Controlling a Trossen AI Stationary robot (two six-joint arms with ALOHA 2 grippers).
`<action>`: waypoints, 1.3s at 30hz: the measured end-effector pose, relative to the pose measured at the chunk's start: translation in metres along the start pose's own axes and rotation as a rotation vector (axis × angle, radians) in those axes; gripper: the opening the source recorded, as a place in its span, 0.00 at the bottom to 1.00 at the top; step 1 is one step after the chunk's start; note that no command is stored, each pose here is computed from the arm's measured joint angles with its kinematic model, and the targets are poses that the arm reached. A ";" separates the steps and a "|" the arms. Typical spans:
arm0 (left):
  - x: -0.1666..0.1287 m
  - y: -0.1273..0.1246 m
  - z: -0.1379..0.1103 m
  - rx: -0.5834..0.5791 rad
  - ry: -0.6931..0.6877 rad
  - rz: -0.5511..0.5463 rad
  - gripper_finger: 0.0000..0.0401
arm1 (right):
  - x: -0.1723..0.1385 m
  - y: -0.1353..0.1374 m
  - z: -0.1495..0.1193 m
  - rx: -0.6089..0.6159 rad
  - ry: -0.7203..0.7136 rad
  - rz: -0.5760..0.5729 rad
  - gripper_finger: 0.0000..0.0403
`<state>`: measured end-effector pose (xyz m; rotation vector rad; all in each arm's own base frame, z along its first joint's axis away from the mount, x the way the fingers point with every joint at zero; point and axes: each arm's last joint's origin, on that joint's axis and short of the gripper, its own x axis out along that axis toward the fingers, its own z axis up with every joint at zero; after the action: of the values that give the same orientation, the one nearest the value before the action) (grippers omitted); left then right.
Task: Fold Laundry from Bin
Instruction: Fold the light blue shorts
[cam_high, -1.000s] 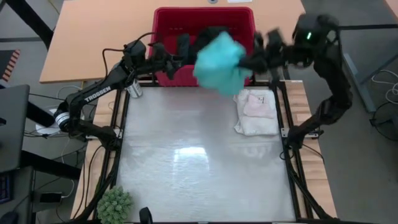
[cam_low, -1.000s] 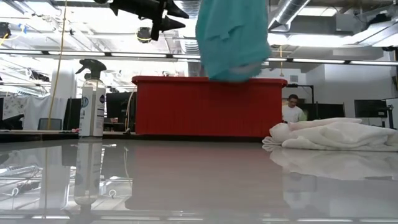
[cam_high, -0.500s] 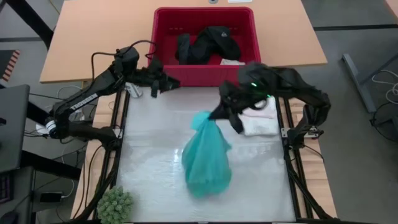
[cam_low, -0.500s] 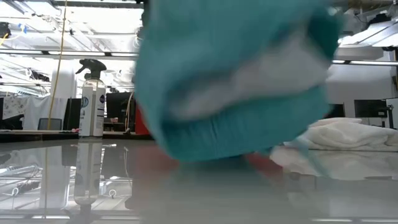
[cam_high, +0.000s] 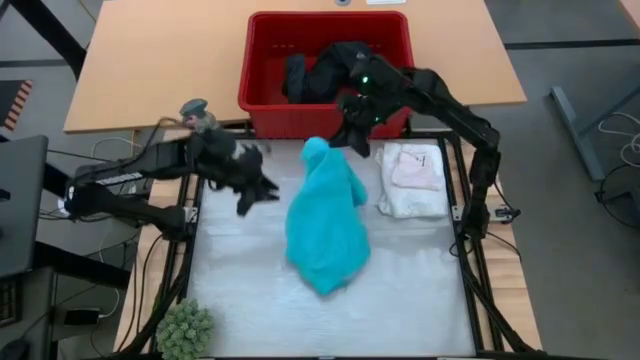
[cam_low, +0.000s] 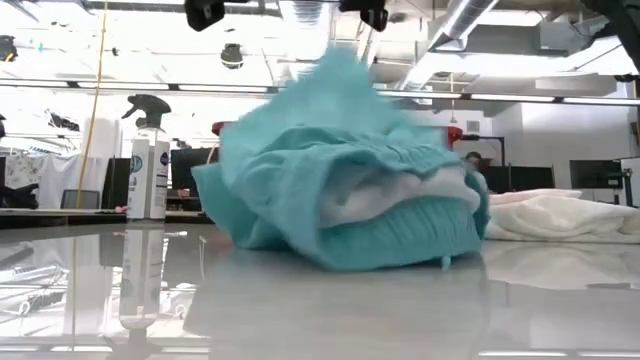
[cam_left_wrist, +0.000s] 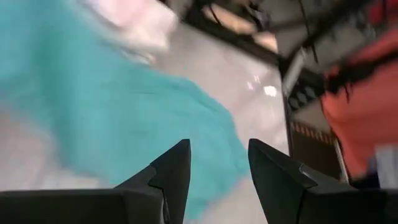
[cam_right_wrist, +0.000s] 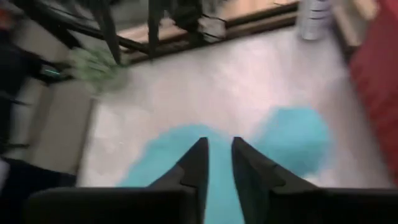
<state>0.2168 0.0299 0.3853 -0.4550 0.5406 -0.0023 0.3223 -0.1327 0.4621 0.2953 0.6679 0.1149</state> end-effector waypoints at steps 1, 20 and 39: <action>0.005 -0.007 -0.005 0.016 0.023 -0.013 0.38 | -0.004 -0.004 0.000 0.038 -0.012 0.043 0.31; 0.153 -0.077 -0.042 0.757 -0.006 0.072 0.38 | -0.134 0.096 -0.046 0.021 -0.077 0.369 0.59; 0.258 -0.071 0.023 0.826 0.505 0.112 0.44 | -0.254 0.161 -0.138 0.128 -0.300 -0.033 0.59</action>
<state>0.4585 -0.0556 0.3040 0.3998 0.9956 -0.2303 0.0360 0.0019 0.5593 0.4151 0.3828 -0.0044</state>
